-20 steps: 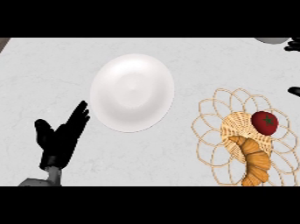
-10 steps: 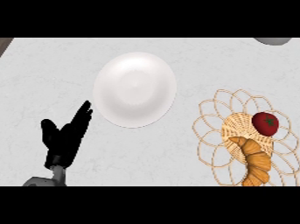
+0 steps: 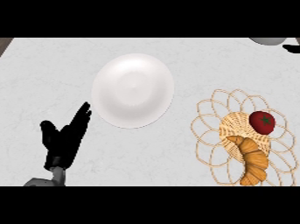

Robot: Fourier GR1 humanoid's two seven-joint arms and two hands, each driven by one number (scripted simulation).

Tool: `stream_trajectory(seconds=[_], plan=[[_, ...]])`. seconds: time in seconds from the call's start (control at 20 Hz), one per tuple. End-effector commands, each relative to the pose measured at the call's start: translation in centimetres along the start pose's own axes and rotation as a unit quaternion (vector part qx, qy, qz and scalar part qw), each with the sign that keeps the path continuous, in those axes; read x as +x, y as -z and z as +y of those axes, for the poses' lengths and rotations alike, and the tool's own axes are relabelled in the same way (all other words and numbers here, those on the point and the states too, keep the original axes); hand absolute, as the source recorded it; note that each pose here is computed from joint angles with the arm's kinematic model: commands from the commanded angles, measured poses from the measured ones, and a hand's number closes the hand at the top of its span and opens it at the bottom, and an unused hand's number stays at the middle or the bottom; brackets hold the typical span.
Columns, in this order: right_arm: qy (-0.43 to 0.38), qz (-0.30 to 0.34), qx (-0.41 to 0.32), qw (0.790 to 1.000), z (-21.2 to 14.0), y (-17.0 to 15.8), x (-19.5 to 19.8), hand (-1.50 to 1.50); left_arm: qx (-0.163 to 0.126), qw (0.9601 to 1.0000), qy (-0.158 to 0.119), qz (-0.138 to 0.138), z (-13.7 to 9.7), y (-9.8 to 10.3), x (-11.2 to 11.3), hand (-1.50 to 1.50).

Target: Pick the tomato from the placemat and place it in the plate

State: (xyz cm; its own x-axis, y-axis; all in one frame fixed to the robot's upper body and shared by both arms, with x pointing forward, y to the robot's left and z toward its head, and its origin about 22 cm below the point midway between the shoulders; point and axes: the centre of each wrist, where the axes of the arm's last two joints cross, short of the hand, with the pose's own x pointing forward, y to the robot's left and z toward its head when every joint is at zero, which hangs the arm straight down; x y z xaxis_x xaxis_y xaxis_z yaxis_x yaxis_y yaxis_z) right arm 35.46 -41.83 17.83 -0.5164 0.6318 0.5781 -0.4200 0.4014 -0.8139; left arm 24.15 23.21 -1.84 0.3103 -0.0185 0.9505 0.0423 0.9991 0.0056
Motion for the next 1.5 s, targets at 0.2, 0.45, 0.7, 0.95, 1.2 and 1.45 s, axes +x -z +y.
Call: stream_trajectory(seconds=[0.2,0.45,0.7,0.95,1.2,1.45], plan=[[-0.012,-0.041,0.078,0.996,3.8,1.3,-2.3,-1.5,0.013,0.9995,0.0,0.03,0.4,-0.4,-1.3,0.0],[-0.034,-0.015,0.116,0.993,4.5,2.9,-1.7,-1.5,0.02,0.9994,-0.002,0.029,1.4,-0.2,-1.9,0.0],[-0.025,-0.011,0.145,0.989,6.5,2.6,-3.1,-1.5,0.021,0.9992,-0.01,0.033,0.7,-0.1,-3.0,0.0],[-0.02,-0.011,0.147,0.989,8.3,2.0,-3.7,-1.5,0.02,0.9993,-0.002,0.032,-0.5,-1.0,-1.0,0.0],[-0.071,0.007,0.129,0.989,8.9,2.1,-2.9,-1.5,0.025,0.9992,-0.006,0.032,2.2,-0.8,-2.4,0.0],[-0.085,0.022,0.135,0.987,10.2,2.8,-3.4,-1.5,0.016,0.9993,-0.011,0.032,-0.4,0.2,-2.6,0.0]])
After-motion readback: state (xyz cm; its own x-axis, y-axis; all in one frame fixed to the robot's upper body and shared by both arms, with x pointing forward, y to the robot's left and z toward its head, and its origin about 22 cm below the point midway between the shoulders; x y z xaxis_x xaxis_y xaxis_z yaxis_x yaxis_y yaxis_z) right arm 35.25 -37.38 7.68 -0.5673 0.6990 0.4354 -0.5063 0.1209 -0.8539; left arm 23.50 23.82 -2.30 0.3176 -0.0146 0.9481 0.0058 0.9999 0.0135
